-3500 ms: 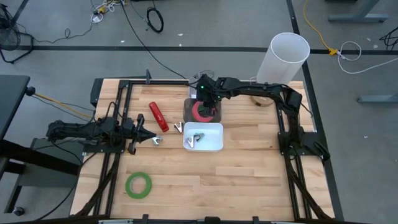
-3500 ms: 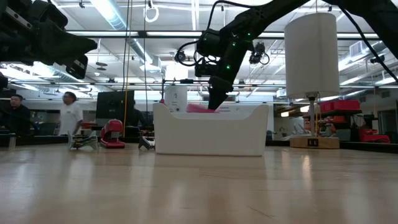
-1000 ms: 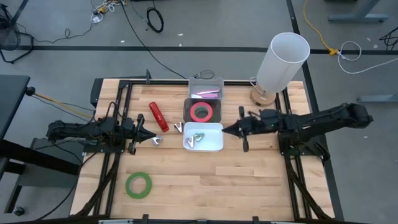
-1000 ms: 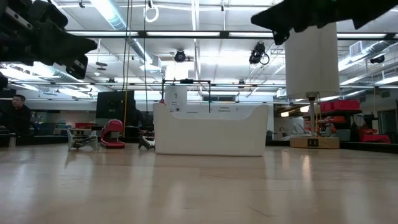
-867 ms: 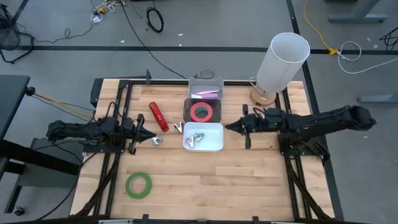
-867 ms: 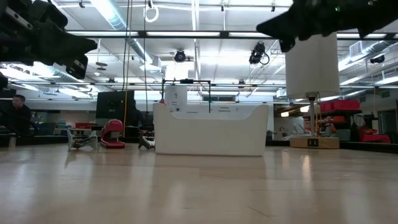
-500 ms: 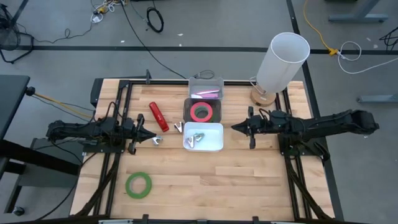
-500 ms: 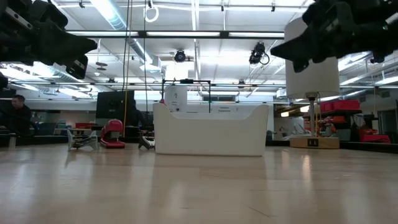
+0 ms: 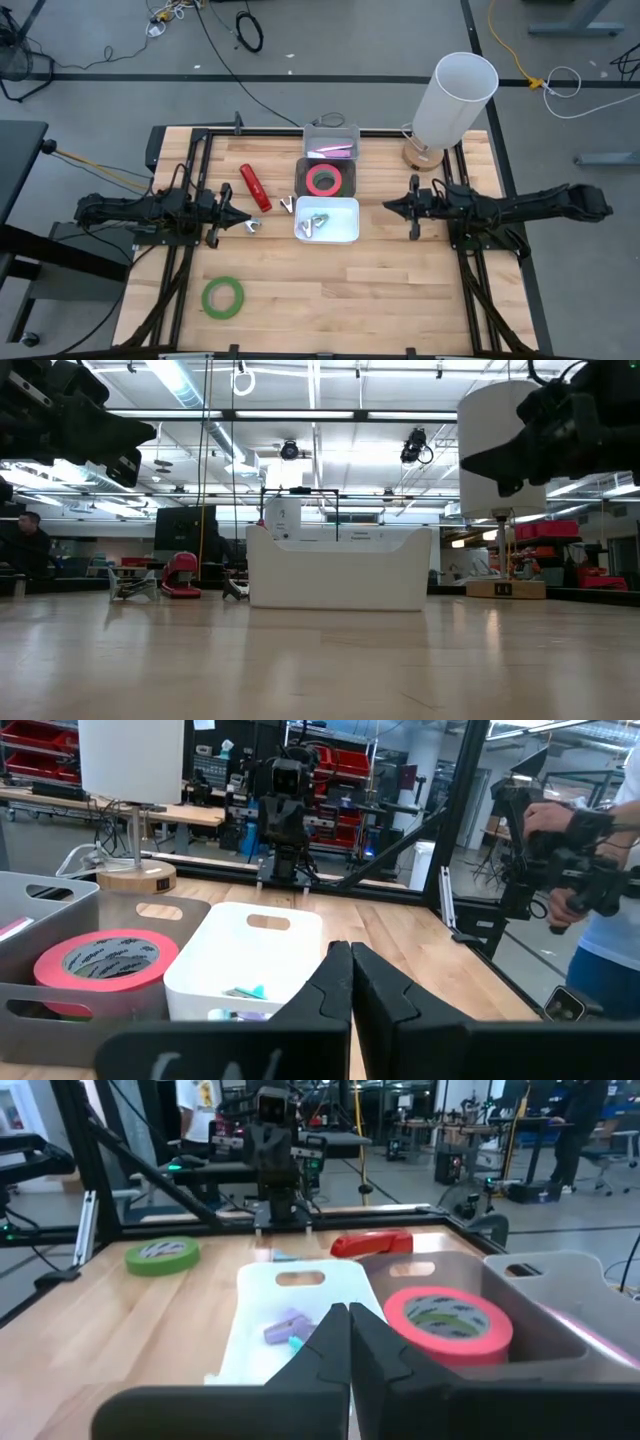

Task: Pick and place Stapler, Stapler remover, tape
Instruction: Put the red stapler in the gray bin

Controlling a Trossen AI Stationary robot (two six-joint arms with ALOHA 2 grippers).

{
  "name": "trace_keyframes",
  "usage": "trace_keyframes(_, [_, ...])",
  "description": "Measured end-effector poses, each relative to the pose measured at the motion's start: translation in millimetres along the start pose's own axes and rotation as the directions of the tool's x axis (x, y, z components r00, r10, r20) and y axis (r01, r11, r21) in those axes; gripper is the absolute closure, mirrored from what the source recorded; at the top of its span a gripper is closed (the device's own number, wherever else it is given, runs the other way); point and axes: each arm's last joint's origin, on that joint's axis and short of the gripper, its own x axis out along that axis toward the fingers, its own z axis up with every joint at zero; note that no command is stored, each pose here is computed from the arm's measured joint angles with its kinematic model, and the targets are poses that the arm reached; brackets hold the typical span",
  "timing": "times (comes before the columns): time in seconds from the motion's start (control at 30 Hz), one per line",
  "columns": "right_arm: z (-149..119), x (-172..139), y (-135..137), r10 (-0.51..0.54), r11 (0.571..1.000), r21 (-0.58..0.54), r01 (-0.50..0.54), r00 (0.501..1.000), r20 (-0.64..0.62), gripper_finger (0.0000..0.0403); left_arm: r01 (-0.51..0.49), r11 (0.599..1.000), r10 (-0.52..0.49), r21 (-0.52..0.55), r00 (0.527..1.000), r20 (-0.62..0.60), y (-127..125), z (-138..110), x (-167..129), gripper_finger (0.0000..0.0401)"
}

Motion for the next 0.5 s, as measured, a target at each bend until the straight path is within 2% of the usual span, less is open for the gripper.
trace_keyframes(0.2, [-9.3,-7.2,0.0,0.008,1.000,0.004,-0.008,1.000,0.003,0.0403,0.000,1.000,0.000,0.000,1.000,0.000,0.0,0.1,0.0,0.0398])
trace_keyframes(0.5, [-1.5,-14.0,0.0,0.009,1.000,0.003,-0.009,0.998,0.069,0.0403,0.000,1.000,0.000,0.000,1.000,0.000,0.0,0.0,0.0,0.0398])
